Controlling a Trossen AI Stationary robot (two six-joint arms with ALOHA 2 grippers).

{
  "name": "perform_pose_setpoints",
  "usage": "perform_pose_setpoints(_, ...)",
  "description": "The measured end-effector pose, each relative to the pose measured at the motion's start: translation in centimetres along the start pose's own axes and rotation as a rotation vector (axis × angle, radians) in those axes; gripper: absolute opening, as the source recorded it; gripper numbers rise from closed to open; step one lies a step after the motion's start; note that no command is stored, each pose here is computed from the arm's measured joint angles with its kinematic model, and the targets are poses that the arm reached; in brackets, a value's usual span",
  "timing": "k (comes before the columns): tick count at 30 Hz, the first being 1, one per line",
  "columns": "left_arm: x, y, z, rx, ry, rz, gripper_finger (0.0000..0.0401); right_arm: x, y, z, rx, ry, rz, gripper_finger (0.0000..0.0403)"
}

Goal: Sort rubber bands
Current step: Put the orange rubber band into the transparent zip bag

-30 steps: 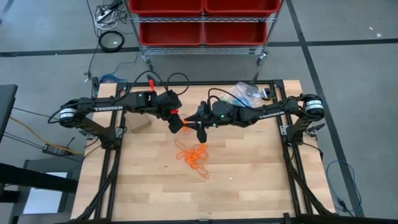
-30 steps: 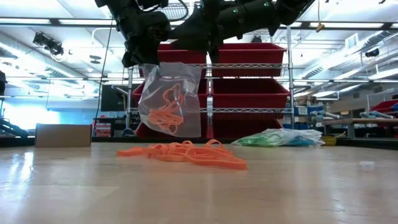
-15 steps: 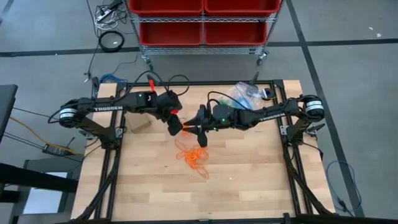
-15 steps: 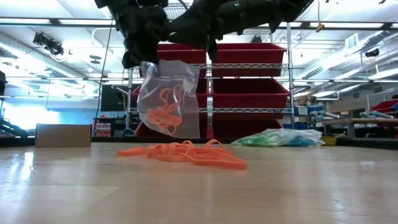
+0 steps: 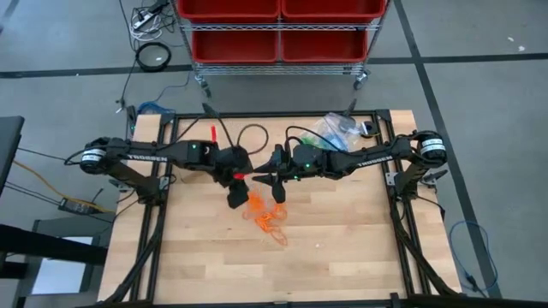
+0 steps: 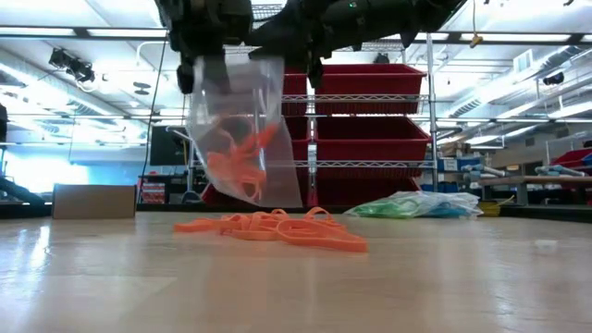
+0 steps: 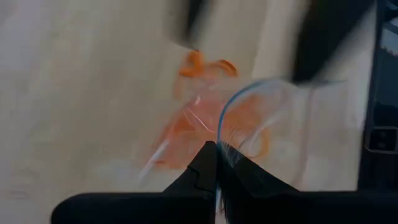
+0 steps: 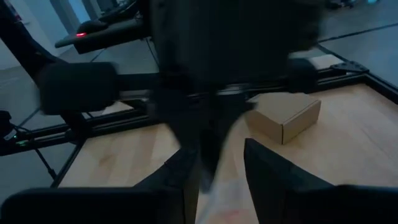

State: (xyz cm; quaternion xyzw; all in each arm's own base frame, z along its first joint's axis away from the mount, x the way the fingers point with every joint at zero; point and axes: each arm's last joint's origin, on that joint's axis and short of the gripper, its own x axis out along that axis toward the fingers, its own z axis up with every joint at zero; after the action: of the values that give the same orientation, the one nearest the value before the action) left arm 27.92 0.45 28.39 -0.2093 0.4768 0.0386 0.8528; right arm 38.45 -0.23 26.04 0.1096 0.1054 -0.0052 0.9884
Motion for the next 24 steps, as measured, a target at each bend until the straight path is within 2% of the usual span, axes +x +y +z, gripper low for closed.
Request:
perform_pose_setpoints(8,0.4,-2.8,-1.4,-0.002,0.039,-0.046,0.0017,0.0,0.0,0.0,0.000,0.000,0.000,0.0113)
perform_pose_setpoints(14,0.5,-5.0,-2.5,0.036,0.079,-0.121,0.0017,0.0,0.0,0.0,-0.002,0.000,0.000,0.0114)
perform_pose_setpoints(24,0.5,-6.4,-3.1,0.060,0.057,-0.127,0.0017,0.0,0.0,0.0,-0.002,0.000,0.000,0.0114)
